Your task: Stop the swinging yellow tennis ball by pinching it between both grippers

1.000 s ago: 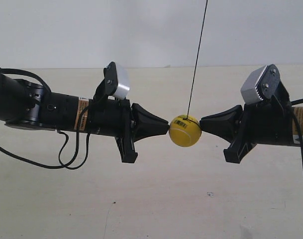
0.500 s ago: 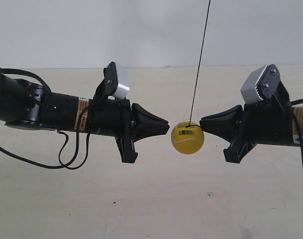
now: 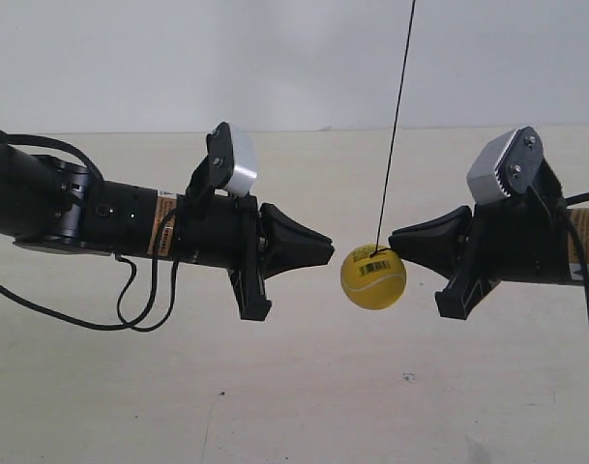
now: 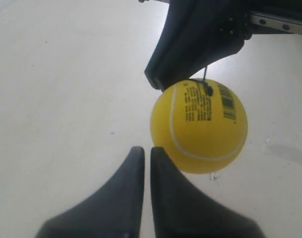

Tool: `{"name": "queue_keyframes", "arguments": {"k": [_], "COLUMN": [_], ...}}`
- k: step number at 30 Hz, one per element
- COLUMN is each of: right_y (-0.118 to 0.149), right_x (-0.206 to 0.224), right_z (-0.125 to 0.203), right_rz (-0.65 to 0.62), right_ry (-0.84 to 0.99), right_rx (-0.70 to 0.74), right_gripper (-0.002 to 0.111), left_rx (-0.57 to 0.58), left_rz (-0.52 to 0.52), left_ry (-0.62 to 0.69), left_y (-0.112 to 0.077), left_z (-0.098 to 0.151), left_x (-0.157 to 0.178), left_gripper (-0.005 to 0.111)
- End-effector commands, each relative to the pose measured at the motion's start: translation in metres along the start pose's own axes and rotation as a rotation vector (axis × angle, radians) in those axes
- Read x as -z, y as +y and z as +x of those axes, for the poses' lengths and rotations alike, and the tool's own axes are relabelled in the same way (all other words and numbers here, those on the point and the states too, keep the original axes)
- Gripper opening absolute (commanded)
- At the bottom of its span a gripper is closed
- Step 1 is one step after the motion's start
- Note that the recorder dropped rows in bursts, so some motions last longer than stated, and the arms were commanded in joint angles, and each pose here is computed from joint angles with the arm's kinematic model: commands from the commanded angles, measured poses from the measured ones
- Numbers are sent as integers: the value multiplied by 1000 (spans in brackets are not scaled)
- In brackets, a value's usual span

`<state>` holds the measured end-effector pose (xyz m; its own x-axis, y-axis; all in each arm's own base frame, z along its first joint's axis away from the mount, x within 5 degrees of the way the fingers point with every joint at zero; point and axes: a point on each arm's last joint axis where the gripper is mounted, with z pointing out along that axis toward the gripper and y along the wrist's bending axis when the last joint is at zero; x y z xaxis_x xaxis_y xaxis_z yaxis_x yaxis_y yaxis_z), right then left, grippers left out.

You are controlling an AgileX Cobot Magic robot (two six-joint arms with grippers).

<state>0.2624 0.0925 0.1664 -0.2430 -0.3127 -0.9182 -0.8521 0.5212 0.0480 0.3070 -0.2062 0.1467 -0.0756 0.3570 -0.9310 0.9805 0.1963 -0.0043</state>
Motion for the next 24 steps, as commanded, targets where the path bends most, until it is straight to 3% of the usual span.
{"name": "queue_keyframes", "arguments": {"k": [1, 24], "right_y": [-2, 0], "right_x": [0, 0], "right_z": [0, 0], "right_rz": [14, -6], "right_ry": [16, 14], "right_rx": [14, 3], "right_gripper": [0, 0], "left_rx": [-11, -33], "left_rz": [5, 41], "left_ry": [-1, 1], "left_y": [0, -10], "left_z": [-2, -5], "left_x": [-2, -10], "left_gripper": [5, 5]}}
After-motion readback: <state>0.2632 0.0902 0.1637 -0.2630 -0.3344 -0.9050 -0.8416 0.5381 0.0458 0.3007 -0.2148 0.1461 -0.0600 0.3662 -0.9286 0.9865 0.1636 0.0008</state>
